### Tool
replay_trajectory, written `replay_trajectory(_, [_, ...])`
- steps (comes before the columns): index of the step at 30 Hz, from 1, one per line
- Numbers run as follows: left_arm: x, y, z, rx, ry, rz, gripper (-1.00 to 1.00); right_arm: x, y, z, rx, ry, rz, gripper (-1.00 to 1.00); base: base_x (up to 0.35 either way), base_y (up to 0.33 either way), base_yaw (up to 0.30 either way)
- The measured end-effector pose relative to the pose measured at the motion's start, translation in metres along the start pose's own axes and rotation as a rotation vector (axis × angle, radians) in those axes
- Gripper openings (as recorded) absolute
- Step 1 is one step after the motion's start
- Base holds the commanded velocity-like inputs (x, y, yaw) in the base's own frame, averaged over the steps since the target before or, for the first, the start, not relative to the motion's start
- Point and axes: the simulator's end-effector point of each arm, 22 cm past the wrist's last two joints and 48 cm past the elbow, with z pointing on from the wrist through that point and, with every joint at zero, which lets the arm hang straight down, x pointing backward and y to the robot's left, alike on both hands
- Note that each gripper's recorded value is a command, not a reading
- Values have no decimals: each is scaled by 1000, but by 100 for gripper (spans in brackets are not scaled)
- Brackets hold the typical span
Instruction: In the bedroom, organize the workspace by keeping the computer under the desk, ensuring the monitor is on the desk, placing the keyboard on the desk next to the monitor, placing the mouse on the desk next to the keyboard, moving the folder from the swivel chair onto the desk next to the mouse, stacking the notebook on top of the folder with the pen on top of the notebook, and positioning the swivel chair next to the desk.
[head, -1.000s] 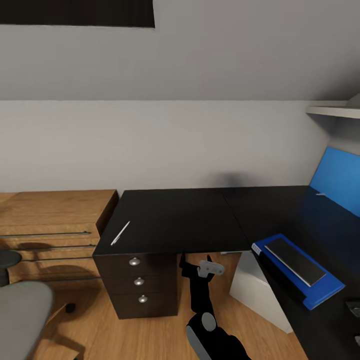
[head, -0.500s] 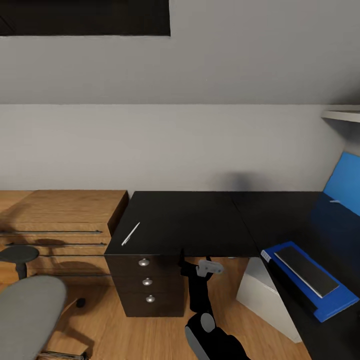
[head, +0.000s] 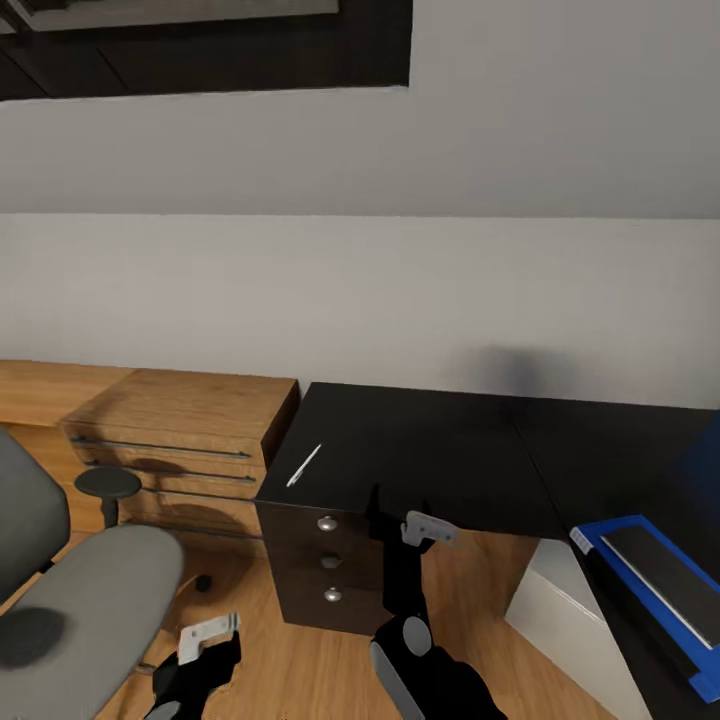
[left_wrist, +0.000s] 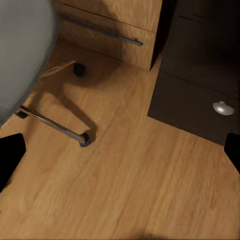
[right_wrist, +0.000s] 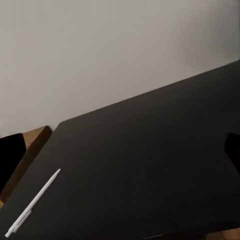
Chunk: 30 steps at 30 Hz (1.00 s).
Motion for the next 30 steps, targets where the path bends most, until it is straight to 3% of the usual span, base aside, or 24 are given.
replay_trajectory(4, [-30,15,-12,-17,13,-11,100,-10,5,0,-4,-10,8,100,0,0,81])
replay_trajectory(8, [-41,56,-16,-86,39,-59,100,-19,10,0,-9,-16,14,100,0,0,23])
replay_trajectory(9, [-43,83,-17,-134,52,-93,100,-21,11,0,-11,-17,15,100,0,0,6])
replay_trajectory(13, [-47,105,-21,-172,55,-127,100,-26,13,-1,-12,-18,16,100,0,0,3])
replay_trajectory(22, [-29,121,-24,-202,89,-139,100,-26,13,-1,-12,-16,14,100,0,0,0])
replay_trajectory(30, [-9,124,-21,-212,127,-132,100,-10,12,-3,-19,31,-18,100,0,0,0])
